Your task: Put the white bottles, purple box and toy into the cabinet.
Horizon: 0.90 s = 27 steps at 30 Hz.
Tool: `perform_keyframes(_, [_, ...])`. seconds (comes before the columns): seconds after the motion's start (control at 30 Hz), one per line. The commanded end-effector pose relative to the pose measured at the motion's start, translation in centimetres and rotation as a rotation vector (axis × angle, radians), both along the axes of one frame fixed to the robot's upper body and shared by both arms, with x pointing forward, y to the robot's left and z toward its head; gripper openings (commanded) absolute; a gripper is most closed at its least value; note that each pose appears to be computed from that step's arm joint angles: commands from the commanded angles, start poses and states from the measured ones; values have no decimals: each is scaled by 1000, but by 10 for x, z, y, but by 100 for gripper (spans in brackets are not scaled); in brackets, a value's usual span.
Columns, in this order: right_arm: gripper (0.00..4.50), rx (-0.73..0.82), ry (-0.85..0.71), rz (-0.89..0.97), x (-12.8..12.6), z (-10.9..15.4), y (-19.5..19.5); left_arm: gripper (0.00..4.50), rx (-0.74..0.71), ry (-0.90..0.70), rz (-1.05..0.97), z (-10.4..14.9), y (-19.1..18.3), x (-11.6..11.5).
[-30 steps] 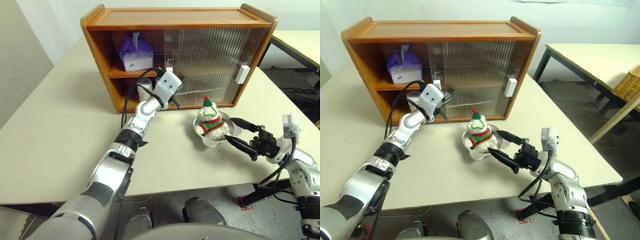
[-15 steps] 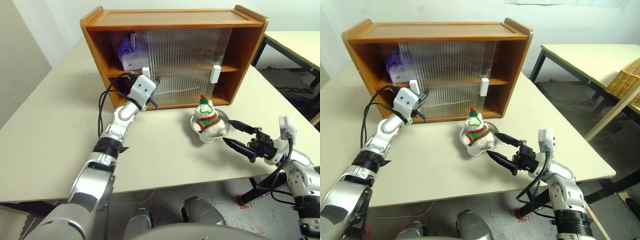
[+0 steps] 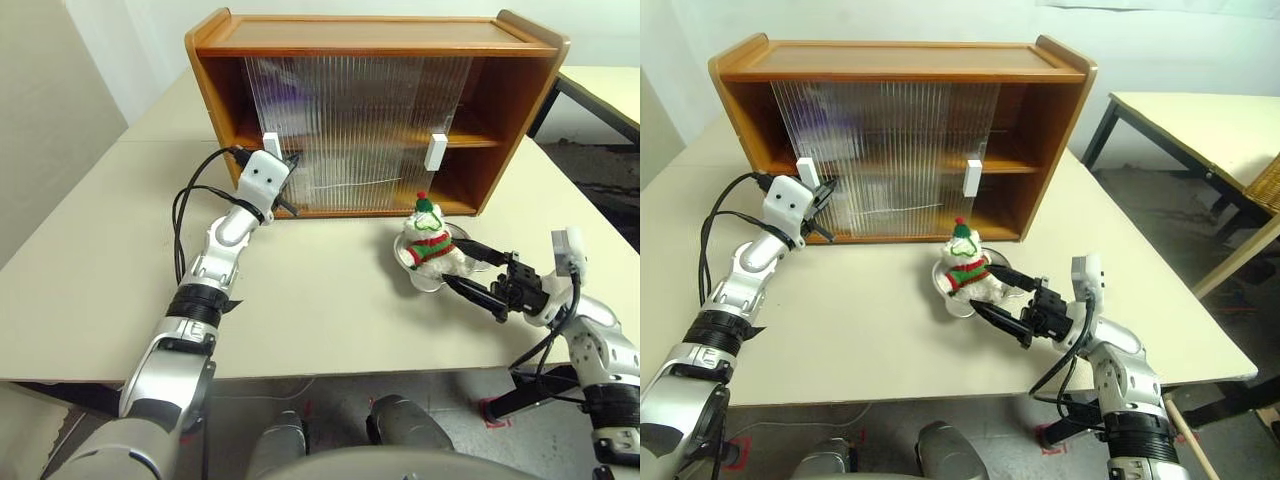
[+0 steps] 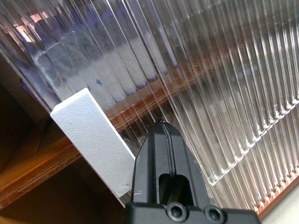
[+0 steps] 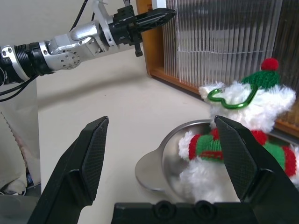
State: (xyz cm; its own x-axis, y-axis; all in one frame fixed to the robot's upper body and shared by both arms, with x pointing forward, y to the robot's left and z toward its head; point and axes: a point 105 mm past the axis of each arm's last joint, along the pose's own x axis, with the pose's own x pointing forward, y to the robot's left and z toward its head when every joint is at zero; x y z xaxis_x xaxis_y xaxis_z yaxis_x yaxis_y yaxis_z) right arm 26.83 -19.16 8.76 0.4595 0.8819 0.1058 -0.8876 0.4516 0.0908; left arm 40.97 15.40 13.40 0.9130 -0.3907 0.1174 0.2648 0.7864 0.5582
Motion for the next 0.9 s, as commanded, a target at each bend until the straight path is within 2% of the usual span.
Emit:
perform_keyframes(0.03, [450,-8,5,5,0,-3,0,3,-29,21,60,-2,16,2])
perform_keyframes(0.6, [450,-15,6,17,1,-5,-3,3,-8,18,165,-1,66,-23])
perform_keyframes(0.73, [450,-12,4,18,2,-5,-3,3,-7,3,144,4,64,-24])
perform_keyframes(0.9, [450,-6,7,17,1,-6,-2,3,-4,-41,16,11,39,-31])
